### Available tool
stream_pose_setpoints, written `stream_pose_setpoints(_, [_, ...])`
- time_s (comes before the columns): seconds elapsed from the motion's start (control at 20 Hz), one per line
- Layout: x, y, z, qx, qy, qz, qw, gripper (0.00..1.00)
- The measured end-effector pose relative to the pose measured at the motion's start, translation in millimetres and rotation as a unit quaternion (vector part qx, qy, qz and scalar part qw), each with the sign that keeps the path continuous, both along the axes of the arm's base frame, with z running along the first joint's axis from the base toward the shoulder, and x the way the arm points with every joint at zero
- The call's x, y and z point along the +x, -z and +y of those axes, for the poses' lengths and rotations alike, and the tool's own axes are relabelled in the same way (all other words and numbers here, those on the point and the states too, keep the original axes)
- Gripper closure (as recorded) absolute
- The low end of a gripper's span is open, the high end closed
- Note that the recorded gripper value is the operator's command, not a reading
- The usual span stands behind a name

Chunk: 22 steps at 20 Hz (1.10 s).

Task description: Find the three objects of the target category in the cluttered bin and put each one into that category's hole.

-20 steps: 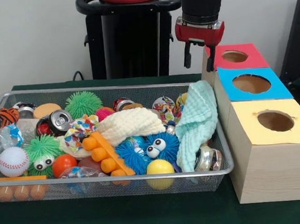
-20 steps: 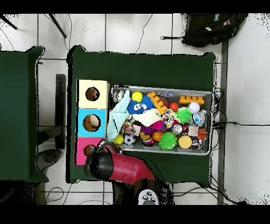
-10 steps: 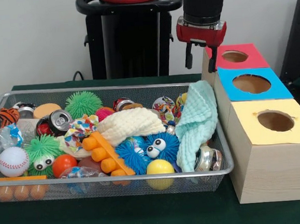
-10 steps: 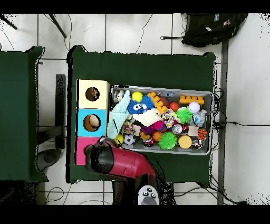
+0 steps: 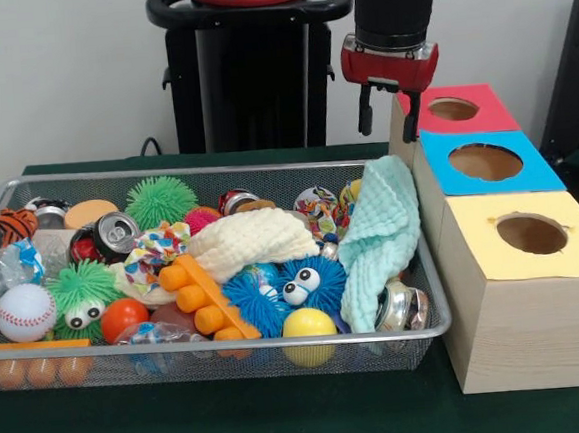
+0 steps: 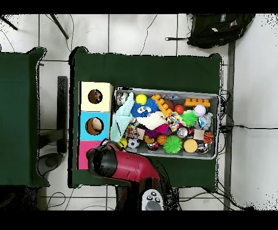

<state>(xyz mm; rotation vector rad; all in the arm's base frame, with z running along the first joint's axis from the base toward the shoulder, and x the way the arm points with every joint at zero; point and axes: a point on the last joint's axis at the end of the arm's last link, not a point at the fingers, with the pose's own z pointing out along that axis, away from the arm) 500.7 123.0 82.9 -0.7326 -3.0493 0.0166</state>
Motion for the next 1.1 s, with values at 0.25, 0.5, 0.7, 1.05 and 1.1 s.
stream_pose_setpoints(0.25, [1.9,3.3,-0.6,0.000,0.000,0.001,1.0000,0.00])
stream_pose_setpoints(0.5, [6.4,5.1,-7.1,-0.001,0.002,-0.001,1.0000,0.00])
stream_pose_setpoints(0.7, [10.5,4.8,-17.1,-0.004,0.002,-0.004,1.0000,0.00])
stream_pose_setpoints(1.05, [20.3,2.9,-26.2,-0.007,0.002,-0.013,0.9999,0.00])
stream_pose_setpoints(1.1, [21.1,2.6,-26.2,-0.007,0.001,-0.014,0.9999,0.00])
